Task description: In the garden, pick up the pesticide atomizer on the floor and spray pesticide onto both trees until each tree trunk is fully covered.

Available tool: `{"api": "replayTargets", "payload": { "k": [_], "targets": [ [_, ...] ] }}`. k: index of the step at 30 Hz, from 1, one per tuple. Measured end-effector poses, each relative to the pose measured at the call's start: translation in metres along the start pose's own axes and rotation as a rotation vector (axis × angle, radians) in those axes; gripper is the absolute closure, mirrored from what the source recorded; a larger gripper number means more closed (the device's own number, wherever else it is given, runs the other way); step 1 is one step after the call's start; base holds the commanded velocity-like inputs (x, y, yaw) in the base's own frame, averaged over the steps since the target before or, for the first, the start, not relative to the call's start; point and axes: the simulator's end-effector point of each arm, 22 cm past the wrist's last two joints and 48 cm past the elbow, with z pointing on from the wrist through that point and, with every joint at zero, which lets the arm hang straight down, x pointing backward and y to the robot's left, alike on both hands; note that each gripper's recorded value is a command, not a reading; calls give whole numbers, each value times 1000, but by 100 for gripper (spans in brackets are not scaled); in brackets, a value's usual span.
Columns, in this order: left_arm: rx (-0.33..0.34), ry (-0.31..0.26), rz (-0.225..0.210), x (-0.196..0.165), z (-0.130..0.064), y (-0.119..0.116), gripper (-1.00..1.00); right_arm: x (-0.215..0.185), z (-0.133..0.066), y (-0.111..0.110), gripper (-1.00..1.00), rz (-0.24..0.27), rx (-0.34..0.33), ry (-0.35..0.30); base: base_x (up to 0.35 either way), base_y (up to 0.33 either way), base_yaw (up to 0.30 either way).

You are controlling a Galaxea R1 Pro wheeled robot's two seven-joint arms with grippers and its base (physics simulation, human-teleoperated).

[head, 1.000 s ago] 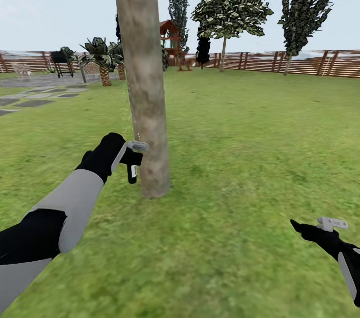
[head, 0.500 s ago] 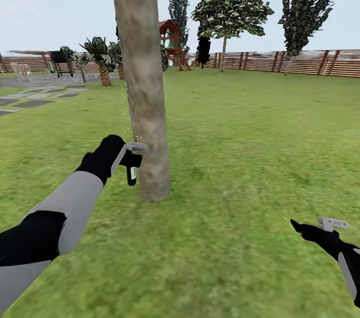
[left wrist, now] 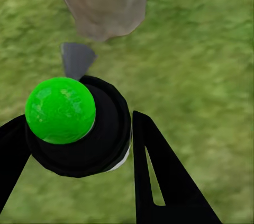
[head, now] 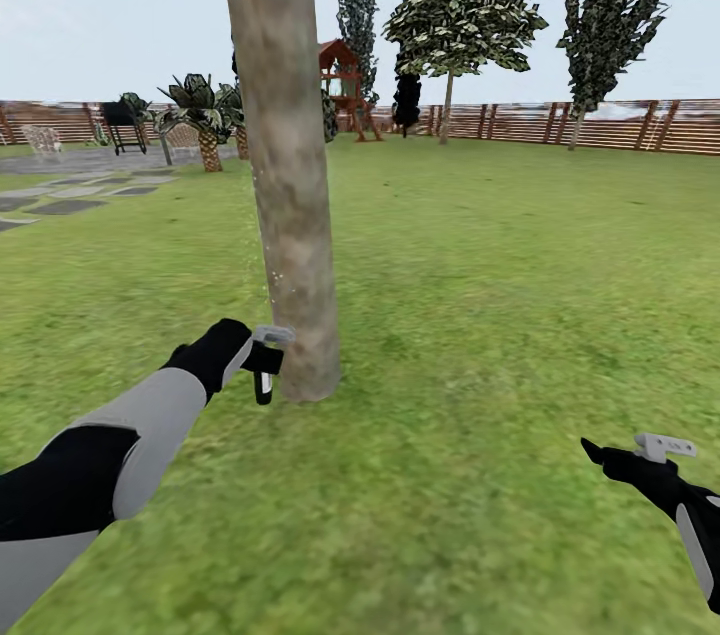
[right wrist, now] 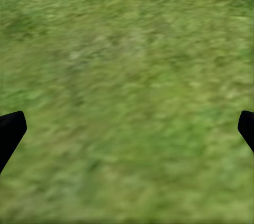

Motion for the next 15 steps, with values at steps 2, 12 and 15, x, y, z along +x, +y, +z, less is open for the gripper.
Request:
{"api": "replayTargets", "payload": {
  "k": [2, 12, 15],
  "targets": [
    [2, -12, 2, 0, 2, -1, 100, 0, 0, 0, -100, 0, 0, 0, 0, 0, 0],
    [6, -48, 8, 4, 8, -4, 100, 0, 0, -1, -100, -2, 1, 0, 0, 0, -6],
    [6, -46, 8, 5, 9, -4, 100, 0, 0, -1, -100, -2, 1, 0, 2, 0, -189]
  ]
}}
